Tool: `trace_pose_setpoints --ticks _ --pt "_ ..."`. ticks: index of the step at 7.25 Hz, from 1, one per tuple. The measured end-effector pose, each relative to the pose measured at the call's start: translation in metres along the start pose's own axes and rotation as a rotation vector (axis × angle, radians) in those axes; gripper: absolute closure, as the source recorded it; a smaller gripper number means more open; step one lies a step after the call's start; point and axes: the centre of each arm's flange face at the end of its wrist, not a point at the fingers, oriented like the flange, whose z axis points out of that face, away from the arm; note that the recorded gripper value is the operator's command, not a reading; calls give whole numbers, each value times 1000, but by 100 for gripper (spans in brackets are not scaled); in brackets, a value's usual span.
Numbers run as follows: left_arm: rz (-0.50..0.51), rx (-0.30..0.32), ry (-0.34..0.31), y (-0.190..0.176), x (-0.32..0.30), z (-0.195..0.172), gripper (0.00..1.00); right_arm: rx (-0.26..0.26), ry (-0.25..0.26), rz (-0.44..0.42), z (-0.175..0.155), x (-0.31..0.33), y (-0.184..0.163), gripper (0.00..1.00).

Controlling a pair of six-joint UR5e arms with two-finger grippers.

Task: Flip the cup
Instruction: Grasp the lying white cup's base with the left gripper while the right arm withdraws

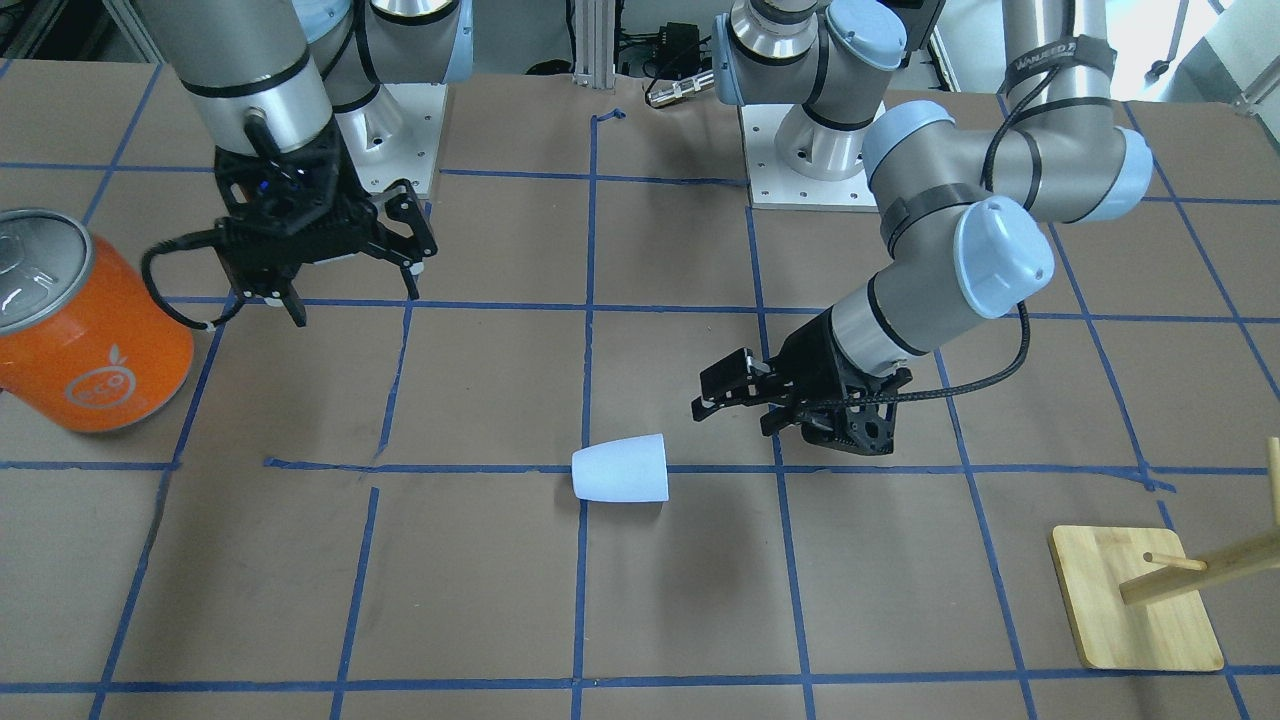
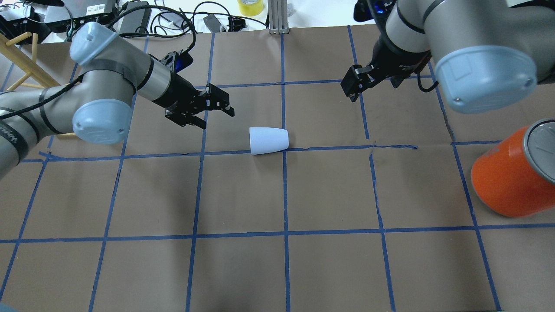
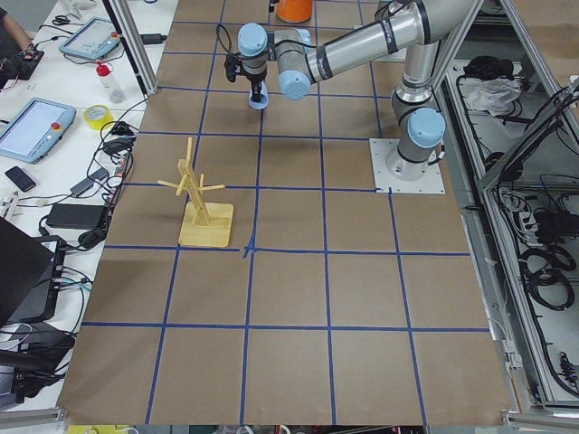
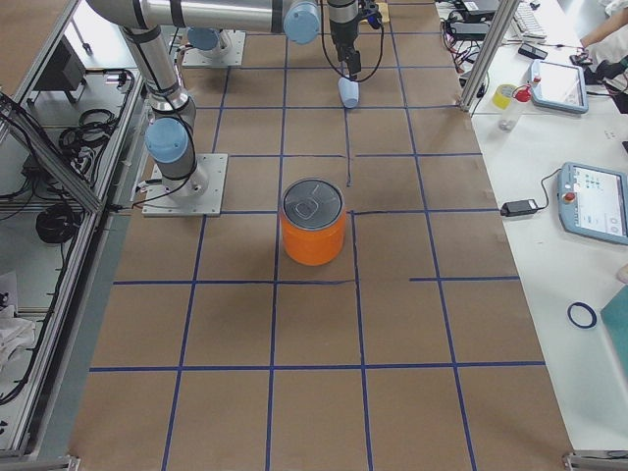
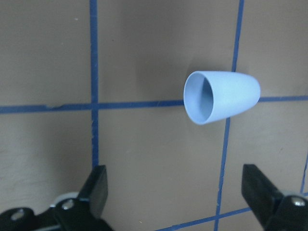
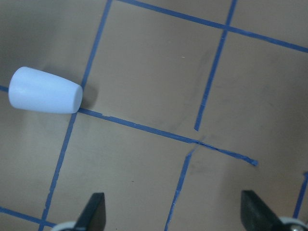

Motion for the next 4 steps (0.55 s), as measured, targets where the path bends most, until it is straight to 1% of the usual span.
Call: trace_pose_setpoints --ticks 1,2,3,4 --pt "-12 -4 19 -3 -1 23 0 -2 19 72 -16 19 3 0" --pt "-7 -10 28 -6 -1 44 0 -18 24 111 -39 29 5 0" --pt "2 -24 32 -7 2 64 0 -45 18 141 -65 30 7 0" --pt "5 -34 35 -8 2 79 0 -64 1 176 -79 27 7 0"
